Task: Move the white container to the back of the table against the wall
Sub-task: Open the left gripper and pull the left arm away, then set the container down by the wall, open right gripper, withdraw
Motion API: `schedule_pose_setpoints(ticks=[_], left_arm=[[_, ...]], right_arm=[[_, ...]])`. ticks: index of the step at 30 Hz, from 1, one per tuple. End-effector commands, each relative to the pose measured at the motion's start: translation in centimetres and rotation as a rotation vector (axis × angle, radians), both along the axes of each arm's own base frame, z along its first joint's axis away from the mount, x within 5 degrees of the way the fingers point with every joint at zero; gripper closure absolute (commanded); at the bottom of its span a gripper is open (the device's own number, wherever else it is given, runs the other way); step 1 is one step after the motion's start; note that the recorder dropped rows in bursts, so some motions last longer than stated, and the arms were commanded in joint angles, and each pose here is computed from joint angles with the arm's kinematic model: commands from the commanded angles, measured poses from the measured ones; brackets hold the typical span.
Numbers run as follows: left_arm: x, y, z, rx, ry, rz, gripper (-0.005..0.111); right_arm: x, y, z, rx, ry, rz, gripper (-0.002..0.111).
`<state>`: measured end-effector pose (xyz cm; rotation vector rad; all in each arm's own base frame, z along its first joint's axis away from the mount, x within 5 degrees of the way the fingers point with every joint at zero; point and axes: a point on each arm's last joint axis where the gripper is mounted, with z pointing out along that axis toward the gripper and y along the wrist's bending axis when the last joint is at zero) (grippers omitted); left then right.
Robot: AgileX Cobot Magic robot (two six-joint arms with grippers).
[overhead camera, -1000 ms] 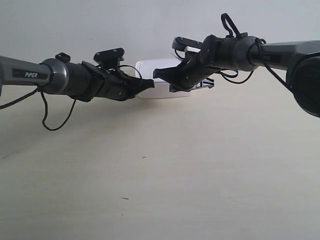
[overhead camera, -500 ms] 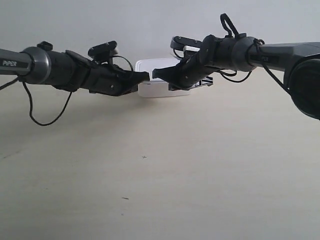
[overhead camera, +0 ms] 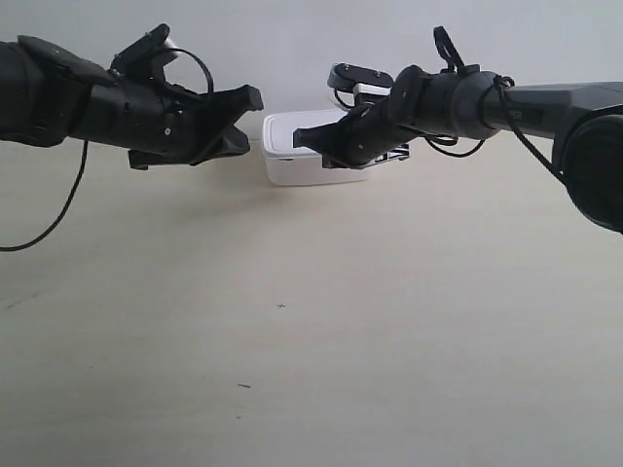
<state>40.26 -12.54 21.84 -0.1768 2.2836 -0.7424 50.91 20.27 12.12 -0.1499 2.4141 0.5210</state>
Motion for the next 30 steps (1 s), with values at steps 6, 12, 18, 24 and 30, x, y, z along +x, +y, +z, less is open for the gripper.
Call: schedule_pose_setpoints(ticks=[6,12,18,24,30], left_arm=[[-5.4,1.1,4.5,-0.001,-0.070,-0.036,0.107],[-8.8,1.7,6.4,-0.011,-0.088,-0.071,0.107],[-12.1,2.3,8.0,0.041,-0.140,-0.132,0.107],[-14.4,2.8,9.0,0.100,-0.181,-0.197,0.107],[-15.2,3.0,9.0,0.129,-0.189,-0.216,0.107]], right_arm=[[0.9,0.4,-0.3,0.028,-0.023,0.021,0.108],[0.9,0.4,-0.2,0.015,-0.039,0.038,0.108],[0.9,0.3,-0.3,-0.025,-0.057,0.081,0.108],[1.0,-0.1,-0.3,-0.109,-0.106,0.180,0.108],[1.1,-0.3,-0.3,-0.203,-0.183,0.281,0.108]])
